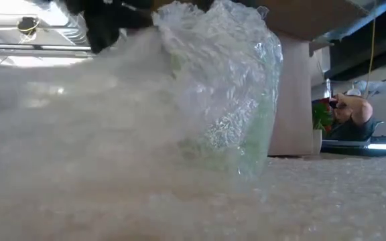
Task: Wrap mug
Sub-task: Wrap the green mug with bubble wrap
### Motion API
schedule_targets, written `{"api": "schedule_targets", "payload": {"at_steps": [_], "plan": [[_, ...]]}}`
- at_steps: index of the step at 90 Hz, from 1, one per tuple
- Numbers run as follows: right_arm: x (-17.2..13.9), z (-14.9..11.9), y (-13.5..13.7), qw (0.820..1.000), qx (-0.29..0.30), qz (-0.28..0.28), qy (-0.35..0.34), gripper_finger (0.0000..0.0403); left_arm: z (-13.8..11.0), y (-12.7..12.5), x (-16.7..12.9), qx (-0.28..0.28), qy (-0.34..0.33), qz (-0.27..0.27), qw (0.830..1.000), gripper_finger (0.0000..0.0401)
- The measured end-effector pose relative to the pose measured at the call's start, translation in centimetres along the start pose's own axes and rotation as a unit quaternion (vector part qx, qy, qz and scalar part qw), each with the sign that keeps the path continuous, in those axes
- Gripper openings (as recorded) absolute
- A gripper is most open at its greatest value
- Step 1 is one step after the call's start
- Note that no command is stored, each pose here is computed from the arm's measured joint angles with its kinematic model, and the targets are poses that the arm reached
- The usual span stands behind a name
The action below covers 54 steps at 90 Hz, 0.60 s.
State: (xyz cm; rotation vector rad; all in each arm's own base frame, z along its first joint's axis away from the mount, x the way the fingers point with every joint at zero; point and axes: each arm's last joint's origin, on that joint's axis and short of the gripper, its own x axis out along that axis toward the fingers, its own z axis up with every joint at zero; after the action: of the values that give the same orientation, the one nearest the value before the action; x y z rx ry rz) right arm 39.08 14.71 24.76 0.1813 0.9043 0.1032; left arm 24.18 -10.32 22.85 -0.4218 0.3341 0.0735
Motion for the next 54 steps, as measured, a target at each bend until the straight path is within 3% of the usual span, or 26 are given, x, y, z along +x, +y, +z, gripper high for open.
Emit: {"api": "schedule_targets", "payload": {"at_steps": [18, 42, 54], "plan": [[1.7, -0.9, -0.8, 0.992, 0.039, -0.041, 0.112, 0.0000, -0.4, -0.4, -0.7, 0.015, 0.006, 0.004, 1.000, 0.0091], [-0.5, -0.2, 2.0, 0.999, 0.026, -0.036, 0.031, 0.0000, -2.3, 1.0, -1.1, 0.031, 0.102, 0.066, 0.992, 0.0091], [-1.9, 0.1, 2.8, 0.999, 0.022, -0.042, -0.001, 0.0000, -2.2, 1.8, -0.9, 0.052, 0.116, 0.080, 0.989, 0.0092]]}}
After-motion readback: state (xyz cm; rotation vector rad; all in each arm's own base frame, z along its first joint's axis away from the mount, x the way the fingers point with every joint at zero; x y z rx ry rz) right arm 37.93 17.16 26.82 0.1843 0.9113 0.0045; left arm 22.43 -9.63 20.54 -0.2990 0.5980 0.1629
